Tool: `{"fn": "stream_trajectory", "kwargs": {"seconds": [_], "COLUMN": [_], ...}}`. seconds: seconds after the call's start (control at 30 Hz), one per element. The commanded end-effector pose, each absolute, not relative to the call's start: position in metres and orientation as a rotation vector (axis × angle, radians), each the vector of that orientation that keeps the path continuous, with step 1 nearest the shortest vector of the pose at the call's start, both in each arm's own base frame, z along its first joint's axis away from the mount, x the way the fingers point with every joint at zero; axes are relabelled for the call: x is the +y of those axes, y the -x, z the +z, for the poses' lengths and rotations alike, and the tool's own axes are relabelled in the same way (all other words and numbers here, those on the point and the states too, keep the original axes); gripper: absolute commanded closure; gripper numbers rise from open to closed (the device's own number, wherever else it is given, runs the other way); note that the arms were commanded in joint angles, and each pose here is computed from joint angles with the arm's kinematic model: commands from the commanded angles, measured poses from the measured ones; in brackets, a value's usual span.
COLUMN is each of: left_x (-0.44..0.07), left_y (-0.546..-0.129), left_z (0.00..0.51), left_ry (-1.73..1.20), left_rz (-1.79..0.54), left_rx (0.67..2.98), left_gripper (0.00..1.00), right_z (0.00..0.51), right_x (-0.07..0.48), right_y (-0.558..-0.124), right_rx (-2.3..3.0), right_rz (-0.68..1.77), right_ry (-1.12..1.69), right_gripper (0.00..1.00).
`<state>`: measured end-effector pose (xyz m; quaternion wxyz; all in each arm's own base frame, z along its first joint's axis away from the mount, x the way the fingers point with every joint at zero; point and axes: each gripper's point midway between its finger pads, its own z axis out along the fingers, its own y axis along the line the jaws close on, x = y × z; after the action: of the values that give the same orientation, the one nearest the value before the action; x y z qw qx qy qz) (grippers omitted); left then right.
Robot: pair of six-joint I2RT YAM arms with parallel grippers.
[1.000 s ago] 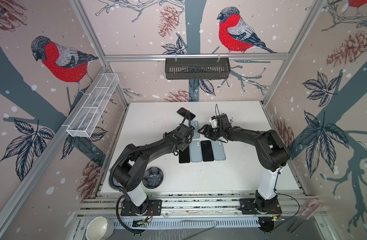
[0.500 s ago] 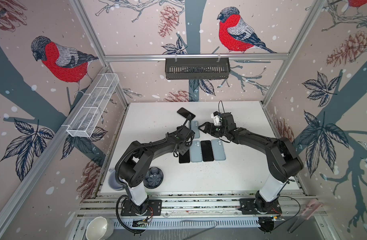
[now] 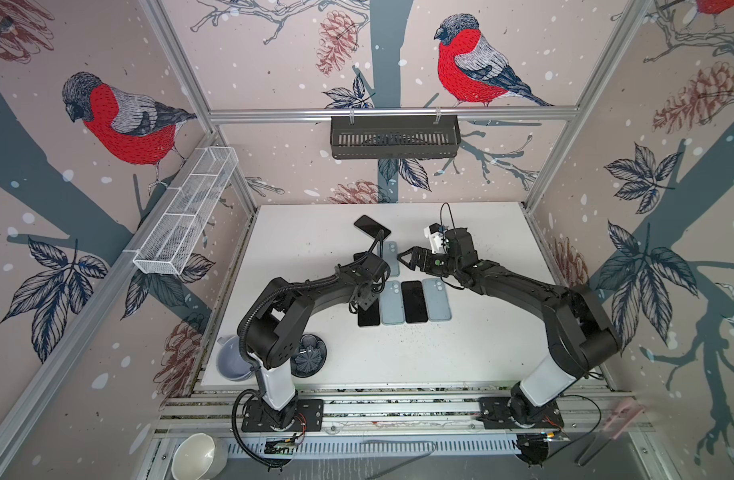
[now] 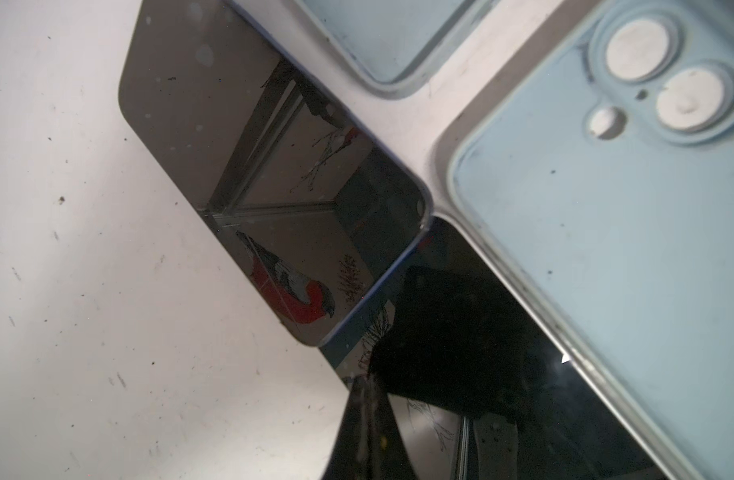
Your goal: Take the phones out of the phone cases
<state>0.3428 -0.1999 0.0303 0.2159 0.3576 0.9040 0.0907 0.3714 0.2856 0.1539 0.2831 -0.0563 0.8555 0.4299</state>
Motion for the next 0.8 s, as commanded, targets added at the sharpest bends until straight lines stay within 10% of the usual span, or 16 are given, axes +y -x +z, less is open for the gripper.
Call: {"fn": "stream_trajectory", "kwargs": {"seconds": [0.0,0.6,0.77], "left_x": [-0.201,-0.206,-0.213], "left_y": [-0.348,-0.367,-0.361], "left_z": [0.032,0.043,0.064], "left_ry": [-0.977,-0.892,-0.872], "left_rz": [0.255,0.278,0.184], "left_rx": [2.497,2.448,2.434], "left_gripper": [1.00,1.00,0.72], "right_z": [0.162,0.153,0.152], "right_x": [0.287,0.273,0.265], "right_y": [-0.372,-0.366,-0.365], "right_rx": [2.248,2.253,2.252], "right_rz": [1.157,1.167,1.163], "right_ry": [0.181,0.158,0.146], "right_gripper": [0.00,0.00,0.00]}}
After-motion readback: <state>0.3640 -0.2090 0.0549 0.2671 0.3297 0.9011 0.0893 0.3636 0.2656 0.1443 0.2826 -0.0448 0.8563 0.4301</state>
